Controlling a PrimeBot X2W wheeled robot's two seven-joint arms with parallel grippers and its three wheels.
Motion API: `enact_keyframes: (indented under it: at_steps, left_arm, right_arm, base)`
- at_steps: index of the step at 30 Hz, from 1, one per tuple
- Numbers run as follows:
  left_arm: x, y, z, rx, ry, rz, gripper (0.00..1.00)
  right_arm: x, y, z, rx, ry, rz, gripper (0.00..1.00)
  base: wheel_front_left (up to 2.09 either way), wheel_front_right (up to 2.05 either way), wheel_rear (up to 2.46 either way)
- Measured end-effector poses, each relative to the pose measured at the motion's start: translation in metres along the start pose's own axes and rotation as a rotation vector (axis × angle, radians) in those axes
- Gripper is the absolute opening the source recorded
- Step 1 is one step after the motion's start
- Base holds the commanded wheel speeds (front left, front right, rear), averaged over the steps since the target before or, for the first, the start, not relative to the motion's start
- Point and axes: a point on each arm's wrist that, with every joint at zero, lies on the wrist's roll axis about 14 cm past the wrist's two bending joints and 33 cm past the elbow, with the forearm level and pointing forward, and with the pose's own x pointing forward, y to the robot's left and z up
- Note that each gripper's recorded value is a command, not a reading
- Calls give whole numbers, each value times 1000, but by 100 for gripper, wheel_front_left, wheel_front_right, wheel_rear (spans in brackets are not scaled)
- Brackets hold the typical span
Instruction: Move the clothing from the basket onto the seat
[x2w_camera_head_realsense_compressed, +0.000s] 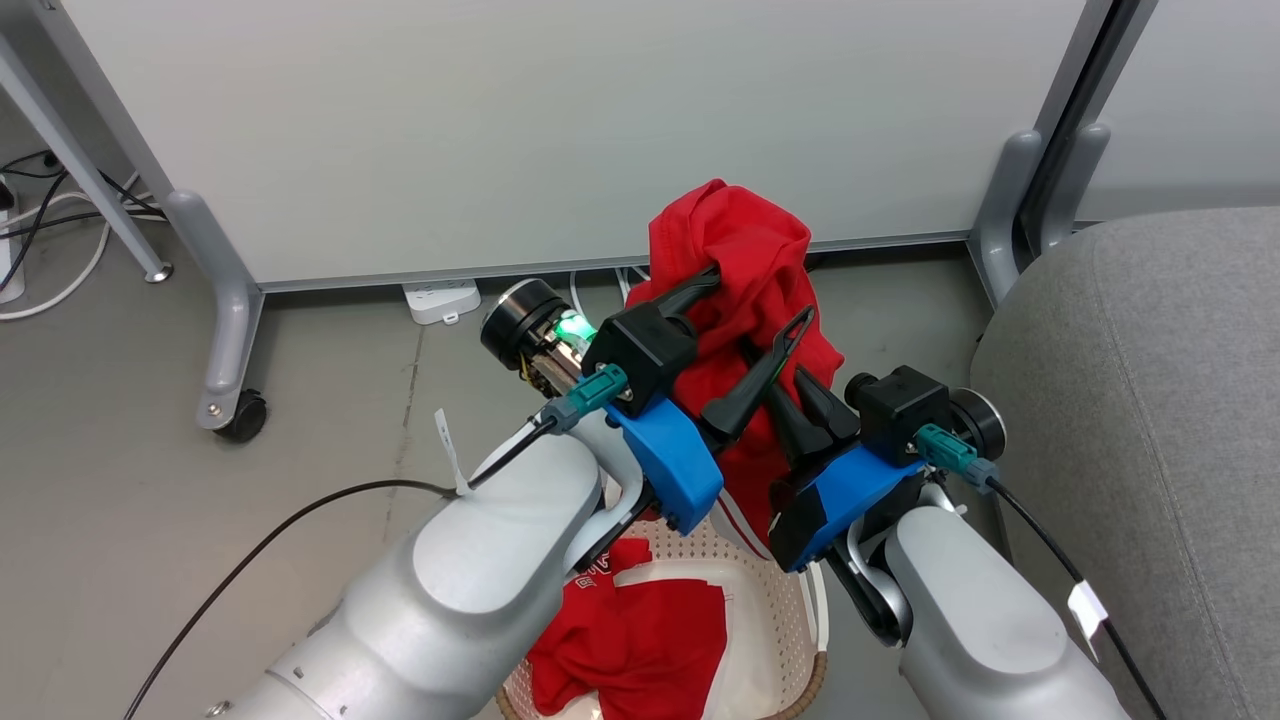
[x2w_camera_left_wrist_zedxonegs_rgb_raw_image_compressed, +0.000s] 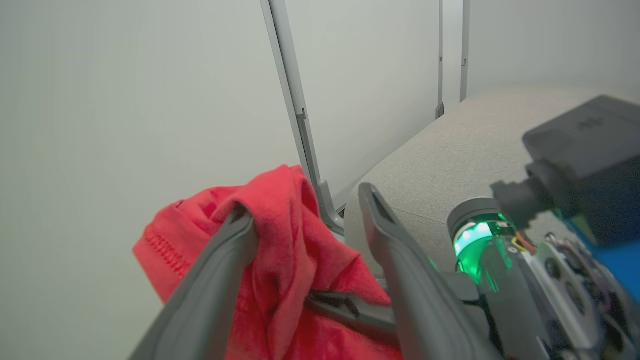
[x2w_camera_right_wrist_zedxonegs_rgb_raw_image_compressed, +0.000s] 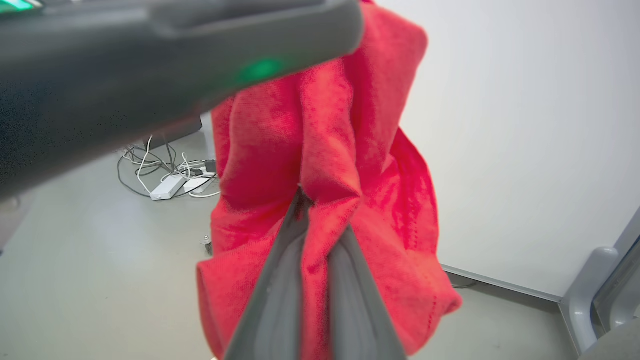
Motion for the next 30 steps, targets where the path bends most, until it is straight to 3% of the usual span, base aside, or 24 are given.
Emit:
enact_keyframes:
  at_steps: [14,30]
  left_arm:
    - [15,-10,-21,-21,30,-40,100]
    - [54,-61,-41,-79,17,-216,100]
  right_arm:
    - [-10,-35,-1,8,-10,-99,0]
    - [-56,-129,7,-33,-38,-378,0]
  base:
    - [0,0,0]
    - [0,0,0]
